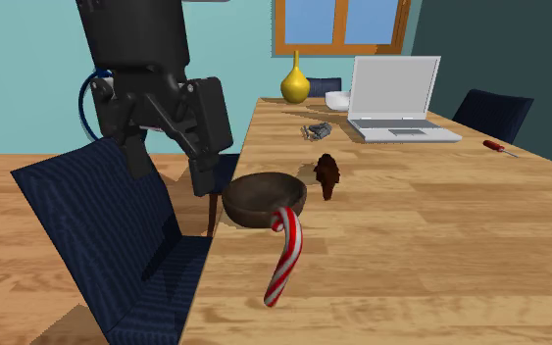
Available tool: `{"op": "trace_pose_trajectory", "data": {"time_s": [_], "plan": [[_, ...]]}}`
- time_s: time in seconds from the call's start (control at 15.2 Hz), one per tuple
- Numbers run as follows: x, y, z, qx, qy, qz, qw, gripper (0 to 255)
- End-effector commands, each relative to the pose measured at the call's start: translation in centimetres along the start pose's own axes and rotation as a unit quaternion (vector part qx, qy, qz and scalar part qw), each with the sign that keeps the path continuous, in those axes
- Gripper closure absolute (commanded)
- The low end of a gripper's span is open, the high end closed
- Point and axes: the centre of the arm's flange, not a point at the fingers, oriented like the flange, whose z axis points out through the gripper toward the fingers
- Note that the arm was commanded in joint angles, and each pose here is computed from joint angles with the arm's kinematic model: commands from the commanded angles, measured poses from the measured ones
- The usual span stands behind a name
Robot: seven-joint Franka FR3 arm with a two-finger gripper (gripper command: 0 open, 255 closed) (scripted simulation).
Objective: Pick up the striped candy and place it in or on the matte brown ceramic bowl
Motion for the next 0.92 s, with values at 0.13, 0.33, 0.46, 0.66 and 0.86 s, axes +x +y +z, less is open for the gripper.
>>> {"op": "trace_pose_trajectory", "data": {"time_s": [0.13,0.33,0.46,0.66,0.86], "plan": [[1.1,2.6,0.5,0.015,0.009,0.040,0.9990,0],[2.4,6.7,1.3,0.037,0.023,0.100,0.9940,0],[3.0,9.4,2.0,0.051,0.032,0.140,0.9882,0],[3.5,13.0,2.9,0.070,0.044,0.192,0.9778,0],[3.6,12.8,4.5,0.070,0.044,0.192,0.9778,0]]}}
